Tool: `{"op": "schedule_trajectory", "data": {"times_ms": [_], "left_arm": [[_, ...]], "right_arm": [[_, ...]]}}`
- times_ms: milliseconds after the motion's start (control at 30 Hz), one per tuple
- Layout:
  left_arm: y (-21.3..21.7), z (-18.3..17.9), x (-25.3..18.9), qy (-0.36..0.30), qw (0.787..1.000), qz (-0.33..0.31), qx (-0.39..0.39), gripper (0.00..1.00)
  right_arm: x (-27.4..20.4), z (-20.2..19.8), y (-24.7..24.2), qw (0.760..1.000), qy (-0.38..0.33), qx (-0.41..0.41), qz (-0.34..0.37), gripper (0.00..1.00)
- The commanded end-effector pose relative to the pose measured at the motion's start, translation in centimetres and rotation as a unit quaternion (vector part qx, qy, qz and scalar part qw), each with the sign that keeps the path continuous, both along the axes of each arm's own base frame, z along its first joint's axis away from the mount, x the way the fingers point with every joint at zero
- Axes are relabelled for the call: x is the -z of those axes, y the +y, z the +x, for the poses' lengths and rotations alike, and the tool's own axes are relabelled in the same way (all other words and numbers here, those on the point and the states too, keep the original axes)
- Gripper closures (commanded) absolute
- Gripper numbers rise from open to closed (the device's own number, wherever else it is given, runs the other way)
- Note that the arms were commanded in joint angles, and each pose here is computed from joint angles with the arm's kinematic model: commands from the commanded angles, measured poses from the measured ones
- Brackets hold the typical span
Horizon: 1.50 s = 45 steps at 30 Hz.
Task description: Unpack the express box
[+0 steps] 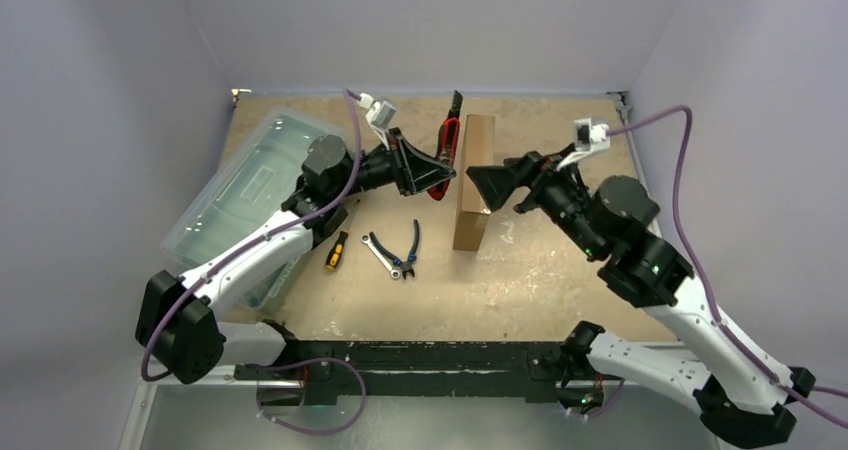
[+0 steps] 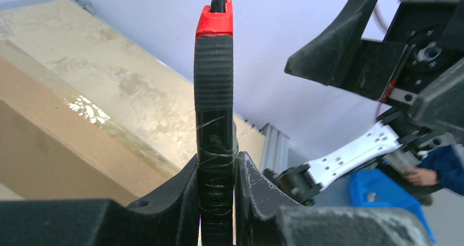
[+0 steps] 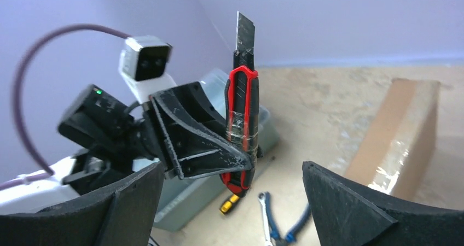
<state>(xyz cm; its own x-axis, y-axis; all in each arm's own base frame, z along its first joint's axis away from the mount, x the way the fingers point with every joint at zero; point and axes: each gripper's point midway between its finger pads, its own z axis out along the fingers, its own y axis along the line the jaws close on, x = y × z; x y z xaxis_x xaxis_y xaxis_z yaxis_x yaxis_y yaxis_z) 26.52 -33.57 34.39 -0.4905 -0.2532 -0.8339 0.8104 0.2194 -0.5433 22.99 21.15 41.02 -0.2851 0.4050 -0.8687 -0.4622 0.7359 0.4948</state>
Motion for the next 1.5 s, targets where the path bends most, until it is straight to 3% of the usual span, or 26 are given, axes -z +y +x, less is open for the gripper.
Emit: {"op": "schedule_trajectory", "data": {"times_ms": [0, 200, 300, 500, 700, 867, 967, 1067, 1133, 1167, 1267, 1333, 1467], "left_arm": [[2.5, -1.5, -7.0, 0.016, 0.990, -0.139, -0.025, 1.00], [5.0, -4.0, -11.2, 0.076, 0.947, -0.311, 0.021, 1.00], [5.6, -4.8, -11.7, 0.093, 0.931, -0.350, 0.042, 1.00], [5.5, -5.4, -11.4, 0.099, 0.931, -0.349, 0.038, 1.00], [4.6, -5.3, -10.0, 0.104, 0.939, -0.328, 0.020, 1.00], [3.9, -5.5, -9.6, 0.107, 0.938, -0.329, 0.027, 1.00], [3.7, -5.6, -9.3, 0.108, 0.939, -0.325, 0.028, 1.00], [3.6, -5.9, -9.1, 0.107, 0.940, -0.323, 0.030, 1.00], [3.4, -6.1, -8.9, 0.103, 0.944, -0.312, 0.033, 1.00], [3.3, -6.1, -8.5, 0.101, 0.948, -0.300, 0.028, 0.91], [3.3, -5.9, -7.1, 0.104, 0.963, -0.249, -0.004, 0.45], [3.7, -5.4, -5.8, 0.103, 0.973, -0.200, -0.044, 0.20], [6.3, -4.2, -3.9, 0.075, 0.981, -0.095, -0.150, 0.09]], "right_arm": [[-2.6, -2.5, 1.9, 0.992, -0.064, -0.086, 0.071, 0.01], [-1.7, -5.2, 4.9, 0.957, -0.049, -0.194, 0.208, 0.02], [-1.3, -5.7, 6.7, 0.941, -0.038, -0.240, 0.233, 0.17], [-1.3, -5.9, 8.2, 0.916, -0.031, -0.281, 0.283, 0.35], [-0.6, -5.3, 8.6, 0.913, -0.052, -0.278, 0.294, 0.55], [-0.8, -5.1, 8.8, 0.909, -0.060, -0.281, 0.303, 0.61], [-1.0, -4.8, 8.6, 0.912, -0.064, -0.270, 0.303, 0.74], [-0.6, -4.6, 8.6, 0.919, -0.066, -0.263, 0.287, 1.00], [0.2, -4.1, 8.4, 0.929, -0.062, -0.246, 0.269, 1.00], [0.8, -3.8, 8.2, 0.935, -0.058, -0.234, 0.261, 1.00], [2.4, -3.3, 7.2, 0.953, -0.046, -0.199, 0.225, 1.00], [3.3, -2.3, 6.3, 0.970, -0.041, -0.159, 0.179, 1.00], [5.3, 0.0, 4.1, 0.994, -0.014, -0.098, 0.054, 1.00]]}}
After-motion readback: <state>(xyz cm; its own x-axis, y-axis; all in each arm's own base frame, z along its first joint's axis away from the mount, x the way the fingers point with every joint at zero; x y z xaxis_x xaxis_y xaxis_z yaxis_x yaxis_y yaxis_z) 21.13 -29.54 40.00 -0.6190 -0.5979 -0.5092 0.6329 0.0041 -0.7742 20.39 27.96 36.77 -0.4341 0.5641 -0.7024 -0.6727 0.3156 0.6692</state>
